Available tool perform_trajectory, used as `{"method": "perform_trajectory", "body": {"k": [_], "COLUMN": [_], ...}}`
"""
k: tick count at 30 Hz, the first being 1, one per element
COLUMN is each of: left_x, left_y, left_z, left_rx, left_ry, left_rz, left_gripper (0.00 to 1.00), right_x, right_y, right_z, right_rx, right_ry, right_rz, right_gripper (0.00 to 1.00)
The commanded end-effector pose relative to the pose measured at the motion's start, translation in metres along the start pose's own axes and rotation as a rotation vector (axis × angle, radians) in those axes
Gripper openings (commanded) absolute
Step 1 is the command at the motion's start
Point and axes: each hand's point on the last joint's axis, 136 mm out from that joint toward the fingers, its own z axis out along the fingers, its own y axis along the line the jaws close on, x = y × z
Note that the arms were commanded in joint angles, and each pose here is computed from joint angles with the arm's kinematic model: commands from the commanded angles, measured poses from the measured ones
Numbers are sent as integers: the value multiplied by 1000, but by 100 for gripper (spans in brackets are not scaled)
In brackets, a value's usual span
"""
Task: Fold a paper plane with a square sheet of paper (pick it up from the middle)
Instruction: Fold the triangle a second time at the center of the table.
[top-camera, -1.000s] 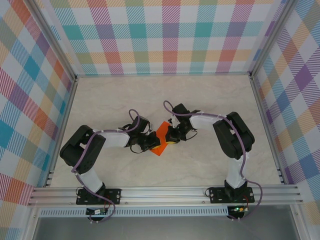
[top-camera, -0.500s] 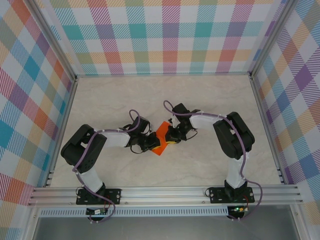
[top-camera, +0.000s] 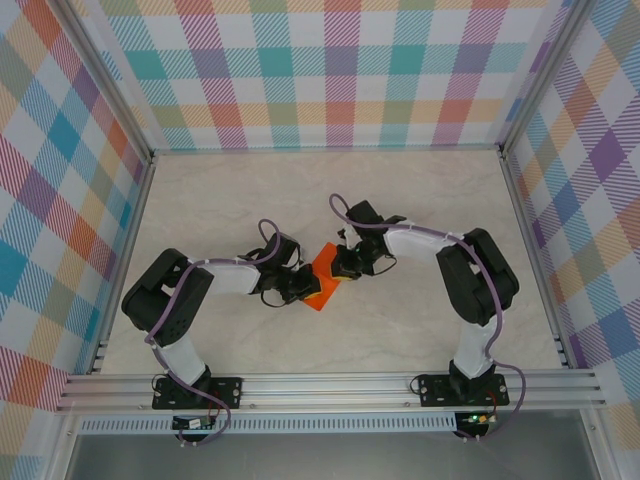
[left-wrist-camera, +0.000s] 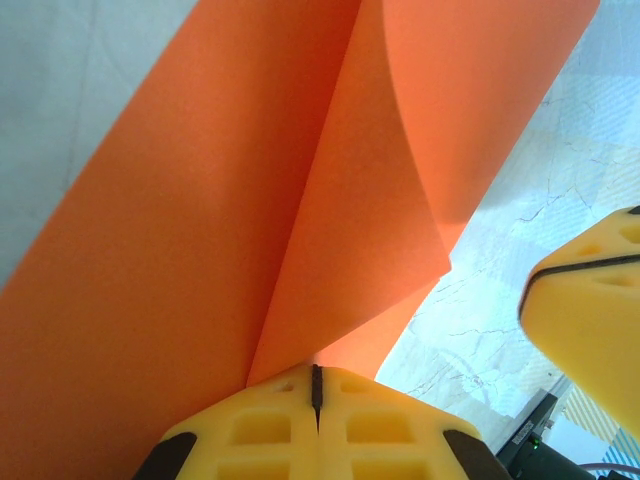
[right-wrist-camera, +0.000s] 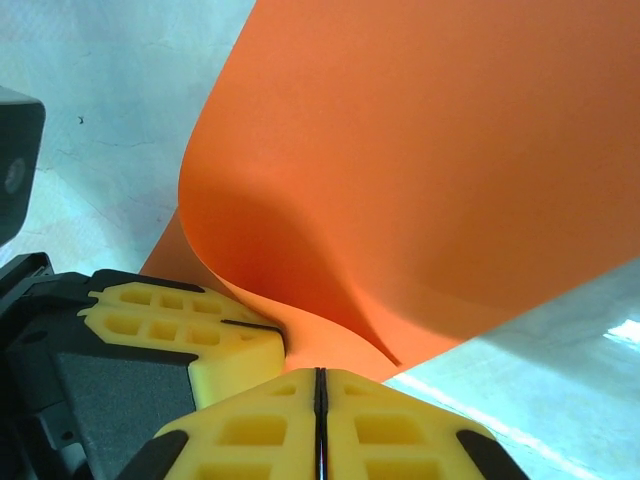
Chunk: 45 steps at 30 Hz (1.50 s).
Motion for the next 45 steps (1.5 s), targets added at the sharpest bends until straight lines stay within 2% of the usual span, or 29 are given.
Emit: {"method": "perform_trajectory", "body": {"k": [1,11,20,26,42,45], "left_x": [6,4,-16,-23,-31,-35], "left_y": [15,9,-29,-14,8,16], "left_z": [6,3,-18,-11,0,-4], "left_rx": [-67,-60,-26,-115,-190,-233], "left_ry": [18,16,-52,-52,-43,-70], "left_rz": [-11,5,121,139,138,121], "left_gripper": [2,3,3,3,2,3], "right_x": [1,7,21,23,29,33], "right_y": [9,-9,-47,-53,-61,-71], "right_z": [10,27,33,36,41,39], "right_rx": [-42,10,163,180,202,250], "right_ry": [38,77,118,128,155,170], "right_rz": [-9,7,11,13,20,1], "right_gripper": [8,7,6,6,6,6]}}
